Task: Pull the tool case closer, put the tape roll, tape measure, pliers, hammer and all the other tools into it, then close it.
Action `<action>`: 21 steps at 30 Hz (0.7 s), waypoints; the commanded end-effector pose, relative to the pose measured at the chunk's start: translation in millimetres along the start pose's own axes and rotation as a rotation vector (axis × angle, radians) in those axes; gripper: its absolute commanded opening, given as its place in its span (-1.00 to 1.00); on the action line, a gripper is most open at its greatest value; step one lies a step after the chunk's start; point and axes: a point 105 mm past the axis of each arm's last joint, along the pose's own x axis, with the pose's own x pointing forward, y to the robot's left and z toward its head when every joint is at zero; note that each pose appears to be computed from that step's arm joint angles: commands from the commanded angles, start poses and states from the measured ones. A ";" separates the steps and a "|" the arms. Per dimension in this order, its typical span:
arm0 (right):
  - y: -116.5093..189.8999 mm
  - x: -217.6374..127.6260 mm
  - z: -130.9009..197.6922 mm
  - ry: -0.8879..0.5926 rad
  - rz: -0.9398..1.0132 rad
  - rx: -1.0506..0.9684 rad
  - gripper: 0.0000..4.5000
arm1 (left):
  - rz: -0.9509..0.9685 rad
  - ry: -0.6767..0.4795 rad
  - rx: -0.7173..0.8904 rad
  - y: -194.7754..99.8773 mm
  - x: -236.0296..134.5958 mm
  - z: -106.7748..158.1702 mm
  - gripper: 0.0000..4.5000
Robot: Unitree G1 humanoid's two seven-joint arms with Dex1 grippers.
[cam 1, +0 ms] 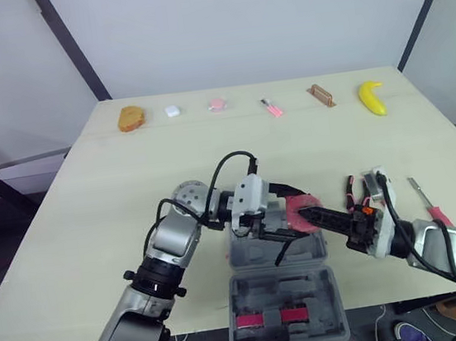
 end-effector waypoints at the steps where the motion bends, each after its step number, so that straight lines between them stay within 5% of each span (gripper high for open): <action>1: 3.0 -1.4 -0.2 0.010 0.008 -0.002 -0.37 | 0.005 -0.019 0.047 2.6 -1.1 8.3 0.33; 2: 3.1 -1.7 -1.1 0.016 0.009 -0.004 -0.62 | 0.005 -0.018 0.045 2.5 -1.2 7.7 0.33; 5: 0.5 -5.5 -2.0 0.020 0.002 0.002 -0.74 | 0.016 -0.029 -0.009 2.5 -3.5 6.0 0.33; 8: -8.2 -13.8 -2.2 0.018 -0.019 0.019 -0.78 | -0.019 -0.043 -0.052 -4.6 -9.7 6.2 1.00; 15: -42.1 -45.0 -16.8 0.063 -0.080 0.083 -0.78 | -0.057 -0.085 -0.120 -14.7 -33.0 12.7 1.00; 21: -104.3 -82.0 -33.1 0.071 -0.271 0.155 -0.78 | -0.148 -0.027 -0.182 -39.5 -64.2 11.4 1.00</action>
